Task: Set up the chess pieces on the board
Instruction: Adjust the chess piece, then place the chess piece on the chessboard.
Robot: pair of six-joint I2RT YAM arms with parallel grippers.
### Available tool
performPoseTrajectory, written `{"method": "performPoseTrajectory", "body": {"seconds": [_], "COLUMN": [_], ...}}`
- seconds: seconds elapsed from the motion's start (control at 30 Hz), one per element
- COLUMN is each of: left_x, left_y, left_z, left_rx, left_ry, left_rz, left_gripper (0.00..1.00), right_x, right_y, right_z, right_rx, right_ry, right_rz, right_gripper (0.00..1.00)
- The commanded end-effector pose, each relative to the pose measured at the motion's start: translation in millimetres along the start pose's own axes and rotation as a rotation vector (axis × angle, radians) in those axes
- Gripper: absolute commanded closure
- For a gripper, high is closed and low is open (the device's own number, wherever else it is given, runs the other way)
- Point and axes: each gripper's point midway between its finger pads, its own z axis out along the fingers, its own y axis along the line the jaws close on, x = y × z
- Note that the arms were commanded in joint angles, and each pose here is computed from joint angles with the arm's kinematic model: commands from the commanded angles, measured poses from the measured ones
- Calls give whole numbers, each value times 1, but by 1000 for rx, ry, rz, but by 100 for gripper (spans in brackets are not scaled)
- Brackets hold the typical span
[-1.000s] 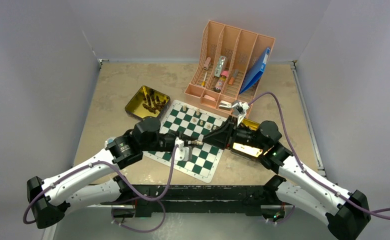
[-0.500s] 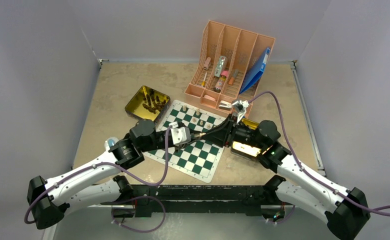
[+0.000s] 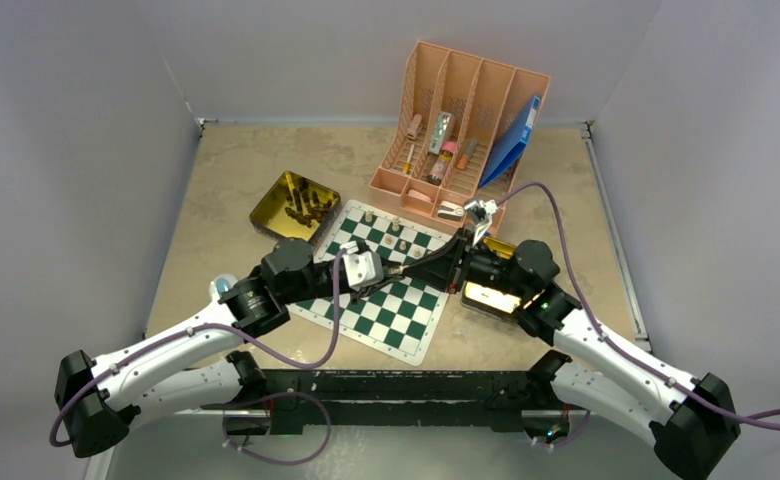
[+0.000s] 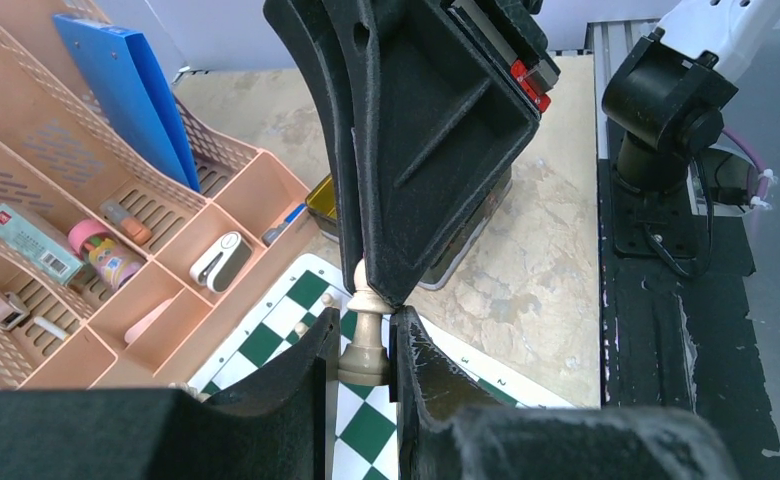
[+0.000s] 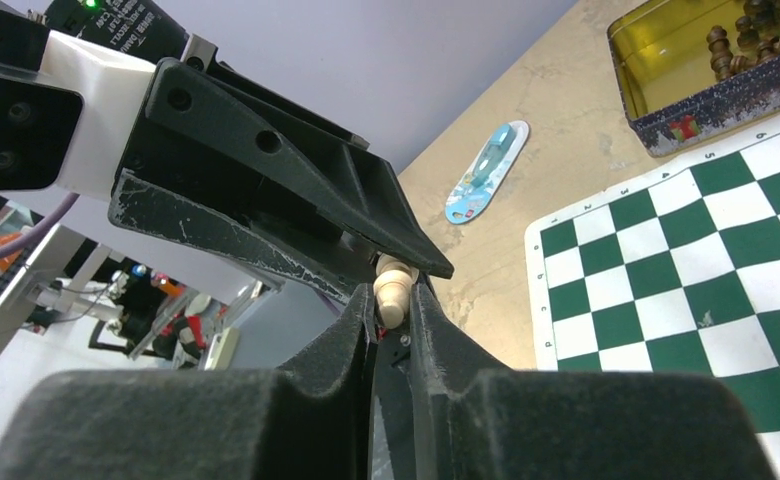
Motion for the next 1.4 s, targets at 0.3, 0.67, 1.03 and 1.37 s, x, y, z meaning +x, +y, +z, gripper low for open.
{"method": "performPoseTrajectory", "body": {"seconds": [0.3, 0.67, 1.03, 1.37], "left_x": [-2, 32, 35, 58], "left_y": [-7, 34, 58, 32], "left_z": [-20, -53, -95, -113], "left_rx": [-27, -416, -683, -625], "left_ry": [-6, 147, 164, 305], "left_rz": [-92, -394, -526, -561], "left_gripper": [41, 32, 8, 6], "right_x": [-18, -47, -49, -24], "right_y": [-23, -100, -165, -220], "right_z": [-4, -22, -22, -6], "right_rx": [180, 651, 964, 1102], "right_ry": [-47, -100, 39, 238], "right_rz": [-70, -141, -200, -207], "right_gripper": [93, 94, 94, 92]}}
